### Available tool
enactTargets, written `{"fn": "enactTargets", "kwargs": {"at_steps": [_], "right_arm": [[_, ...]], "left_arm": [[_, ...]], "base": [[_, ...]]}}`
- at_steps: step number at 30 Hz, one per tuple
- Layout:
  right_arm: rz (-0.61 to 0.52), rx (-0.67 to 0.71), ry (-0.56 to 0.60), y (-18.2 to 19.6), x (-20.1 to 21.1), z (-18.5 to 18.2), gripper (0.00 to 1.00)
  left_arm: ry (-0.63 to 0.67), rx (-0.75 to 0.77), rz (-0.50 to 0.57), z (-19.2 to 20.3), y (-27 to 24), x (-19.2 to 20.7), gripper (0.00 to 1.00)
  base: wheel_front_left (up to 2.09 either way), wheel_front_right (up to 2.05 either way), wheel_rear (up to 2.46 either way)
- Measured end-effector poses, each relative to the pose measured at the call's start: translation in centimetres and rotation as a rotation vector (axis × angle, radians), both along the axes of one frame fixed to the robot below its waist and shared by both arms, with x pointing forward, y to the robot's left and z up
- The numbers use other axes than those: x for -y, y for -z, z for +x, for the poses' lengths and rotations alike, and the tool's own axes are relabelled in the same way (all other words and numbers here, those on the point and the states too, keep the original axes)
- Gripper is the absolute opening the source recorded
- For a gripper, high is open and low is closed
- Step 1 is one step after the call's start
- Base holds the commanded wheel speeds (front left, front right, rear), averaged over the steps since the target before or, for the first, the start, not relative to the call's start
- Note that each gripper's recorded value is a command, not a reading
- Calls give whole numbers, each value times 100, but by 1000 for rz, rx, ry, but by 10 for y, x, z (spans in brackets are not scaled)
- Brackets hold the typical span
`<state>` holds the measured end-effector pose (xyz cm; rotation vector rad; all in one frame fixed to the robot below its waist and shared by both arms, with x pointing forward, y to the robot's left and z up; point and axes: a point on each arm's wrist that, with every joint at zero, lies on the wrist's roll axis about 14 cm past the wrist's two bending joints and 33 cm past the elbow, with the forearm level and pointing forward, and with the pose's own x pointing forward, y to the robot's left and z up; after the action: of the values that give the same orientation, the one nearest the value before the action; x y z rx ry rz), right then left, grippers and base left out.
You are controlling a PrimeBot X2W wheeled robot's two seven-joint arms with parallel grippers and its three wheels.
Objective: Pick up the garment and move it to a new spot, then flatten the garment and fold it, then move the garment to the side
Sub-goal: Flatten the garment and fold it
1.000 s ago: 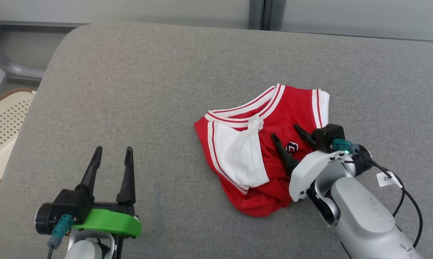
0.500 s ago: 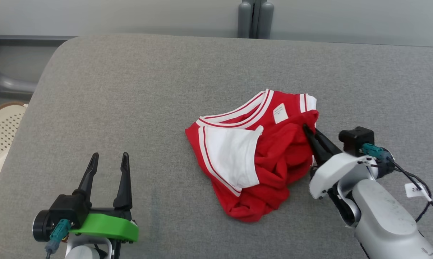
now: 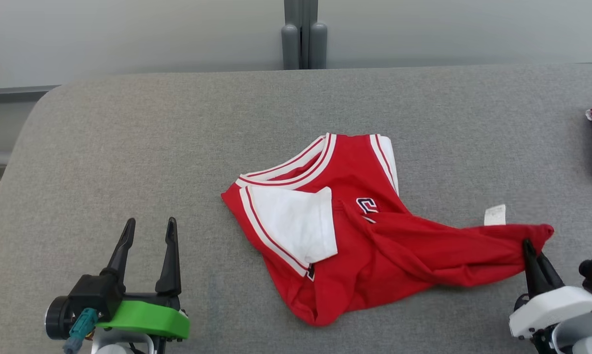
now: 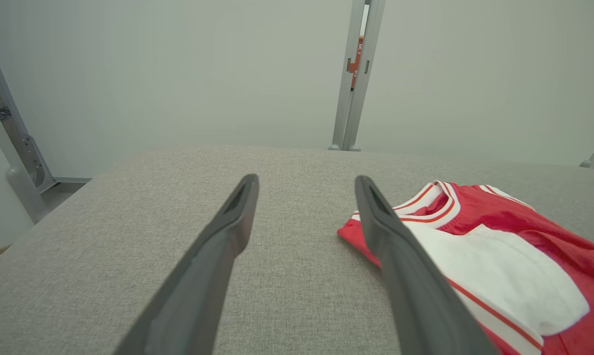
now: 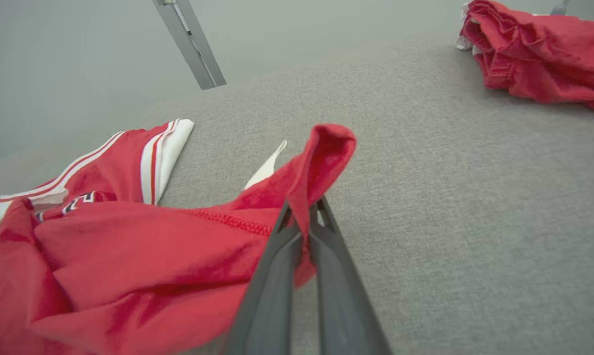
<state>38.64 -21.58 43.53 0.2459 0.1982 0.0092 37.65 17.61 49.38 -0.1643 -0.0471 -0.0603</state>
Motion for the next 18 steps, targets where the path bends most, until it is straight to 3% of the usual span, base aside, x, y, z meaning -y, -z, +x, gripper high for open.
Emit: {"fn": "enactTargets", "kwargs": {"at_steps": [3,10,18], "right_arm": [[19,-5,55,3,8,-12,100],[-13,152,65,-45,7,-1,100],[-52,278,-13,-86,-19,4,100]], "left_arm": [[14,-1,2,1,0,5,100],[35,5,9,3,-1,10,100],[58,11,13,5,-3,16,100]], "base": [[0,0,0],[0,0,0],[0,0,0]]}}
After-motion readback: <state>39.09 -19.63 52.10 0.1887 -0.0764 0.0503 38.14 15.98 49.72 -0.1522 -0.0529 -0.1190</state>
